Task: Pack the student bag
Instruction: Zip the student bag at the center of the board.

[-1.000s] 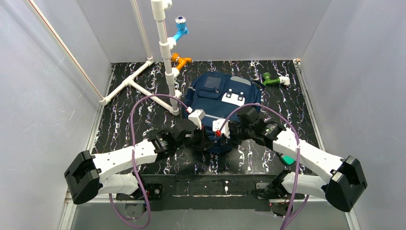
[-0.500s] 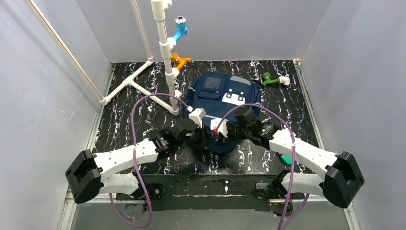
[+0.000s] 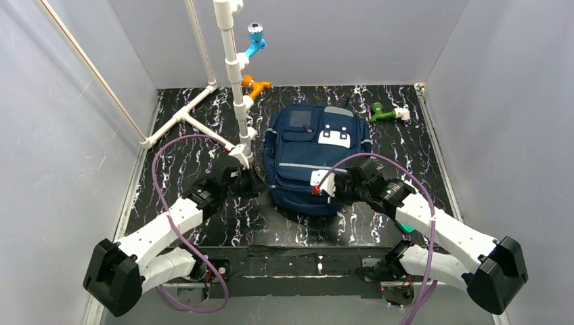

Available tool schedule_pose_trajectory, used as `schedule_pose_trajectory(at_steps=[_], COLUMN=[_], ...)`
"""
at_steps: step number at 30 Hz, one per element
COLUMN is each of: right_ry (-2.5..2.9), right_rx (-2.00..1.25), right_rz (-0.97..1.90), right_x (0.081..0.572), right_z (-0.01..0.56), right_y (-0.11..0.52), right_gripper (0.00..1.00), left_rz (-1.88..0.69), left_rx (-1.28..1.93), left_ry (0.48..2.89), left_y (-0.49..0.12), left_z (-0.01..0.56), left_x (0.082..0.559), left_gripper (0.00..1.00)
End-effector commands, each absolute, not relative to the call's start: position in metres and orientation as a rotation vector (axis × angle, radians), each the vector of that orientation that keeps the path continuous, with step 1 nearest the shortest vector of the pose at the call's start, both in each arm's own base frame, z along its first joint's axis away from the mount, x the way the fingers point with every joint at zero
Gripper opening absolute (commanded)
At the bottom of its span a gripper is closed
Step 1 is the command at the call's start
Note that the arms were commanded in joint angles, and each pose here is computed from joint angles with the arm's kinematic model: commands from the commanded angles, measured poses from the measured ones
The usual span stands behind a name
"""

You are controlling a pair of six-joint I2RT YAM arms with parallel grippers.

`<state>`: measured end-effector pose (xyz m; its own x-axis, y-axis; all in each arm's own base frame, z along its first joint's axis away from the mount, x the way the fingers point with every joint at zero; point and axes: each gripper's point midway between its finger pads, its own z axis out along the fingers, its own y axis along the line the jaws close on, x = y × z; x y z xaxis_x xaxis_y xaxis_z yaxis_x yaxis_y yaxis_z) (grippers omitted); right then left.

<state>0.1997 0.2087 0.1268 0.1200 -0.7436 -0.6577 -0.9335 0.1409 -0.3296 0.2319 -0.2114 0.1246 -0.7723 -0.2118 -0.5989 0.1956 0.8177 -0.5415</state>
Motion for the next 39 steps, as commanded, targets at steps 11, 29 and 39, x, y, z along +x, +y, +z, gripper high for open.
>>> schedule_pose_trajectory(at_steps=[11,29,39], right_ry=[1.63,1.734,1.76], right_rx=[-1.641,-1.625,-1.59], right_rz=[0.593,0.42,0.274], right_x=[0.168,0.176,0.181], right_z=[0.188,0.12,0.126], right_y=[0.236,0.241,0.213], right_gripper=[0.65,0.43,0.01], left_rz=[-1.17,-1.261,-0.795], left_rx=[0.338,0.356,0.059], left_ry=[2.207,2.157,2.284], left_y=[-0.318,-0.347,-0.261], left_z=[0.185,0.206,0.138], left_x=[0.193,0.183,0.224], left_gripper=[0.0,0.0,0.0])
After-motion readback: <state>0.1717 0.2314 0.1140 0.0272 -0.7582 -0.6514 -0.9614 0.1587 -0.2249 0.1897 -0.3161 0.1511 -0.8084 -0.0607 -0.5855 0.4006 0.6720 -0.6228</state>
